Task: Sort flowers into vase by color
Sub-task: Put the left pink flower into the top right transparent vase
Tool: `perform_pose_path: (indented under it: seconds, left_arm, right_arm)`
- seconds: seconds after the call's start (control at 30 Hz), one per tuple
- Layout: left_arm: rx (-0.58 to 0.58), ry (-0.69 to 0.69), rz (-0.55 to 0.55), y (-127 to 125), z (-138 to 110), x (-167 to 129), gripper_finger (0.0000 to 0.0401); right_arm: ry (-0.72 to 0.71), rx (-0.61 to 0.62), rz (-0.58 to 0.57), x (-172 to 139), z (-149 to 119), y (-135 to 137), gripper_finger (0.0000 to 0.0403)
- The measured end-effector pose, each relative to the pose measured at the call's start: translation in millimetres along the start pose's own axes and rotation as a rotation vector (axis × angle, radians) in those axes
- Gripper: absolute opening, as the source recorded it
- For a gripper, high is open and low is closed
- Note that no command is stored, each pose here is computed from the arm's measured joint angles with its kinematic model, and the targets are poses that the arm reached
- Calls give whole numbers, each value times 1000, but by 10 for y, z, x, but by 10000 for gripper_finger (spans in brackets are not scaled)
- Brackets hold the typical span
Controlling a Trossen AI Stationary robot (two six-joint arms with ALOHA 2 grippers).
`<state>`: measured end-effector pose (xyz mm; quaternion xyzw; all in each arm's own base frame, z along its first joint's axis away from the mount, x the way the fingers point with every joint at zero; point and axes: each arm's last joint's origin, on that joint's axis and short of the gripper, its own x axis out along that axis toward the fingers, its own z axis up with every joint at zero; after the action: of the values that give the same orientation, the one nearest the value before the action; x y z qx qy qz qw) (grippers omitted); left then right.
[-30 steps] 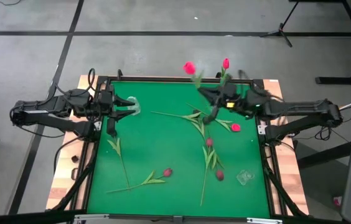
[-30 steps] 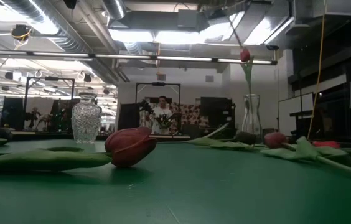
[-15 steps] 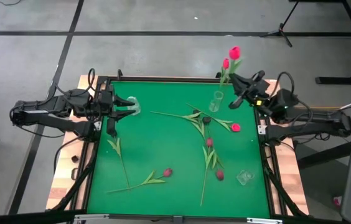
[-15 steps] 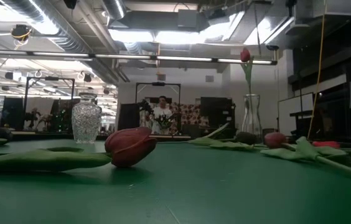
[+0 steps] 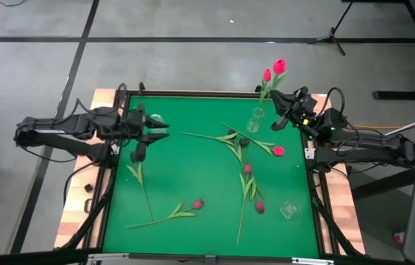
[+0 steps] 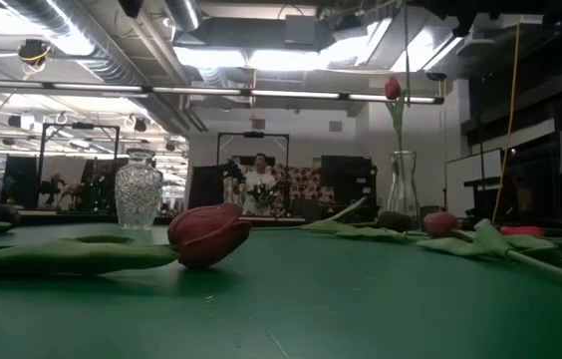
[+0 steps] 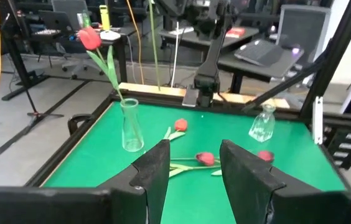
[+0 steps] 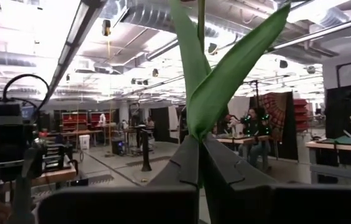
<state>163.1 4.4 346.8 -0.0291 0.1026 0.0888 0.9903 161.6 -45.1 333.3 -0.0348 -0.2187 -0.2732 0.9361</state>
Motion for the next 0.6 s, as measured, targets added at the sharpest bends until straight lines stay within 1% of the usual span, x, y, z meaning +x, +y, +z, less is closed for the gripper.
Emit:
perform_pose_path:
  seconds: [0.1,0.17,0.3,0.4,0.5,0.6]
  left_arm:
    - [20,3,-2,-20,-4,111,137]
    - [39,-9,-25,-38,7,173,137]
    - [51,-86,-100,-76,79,231,137]
    - [48,-131,-141,-100,118,287,137]
    - [46,-127,-146,-127,93,444,137]
    - [41,-102,-142,-152,24,675,137]
  right_arm:
    - [-4,-5,8,-1,5,1,5]
    - [4,-13,10,-4,0,1,6]
    - [10,-18,42,-19,5,5,6]
    - [38,-16,94,-23,-25,21,7]
    - [50,20,145,-24,-39,38,7]
    - [58,51,192,-1,-73,63,7]
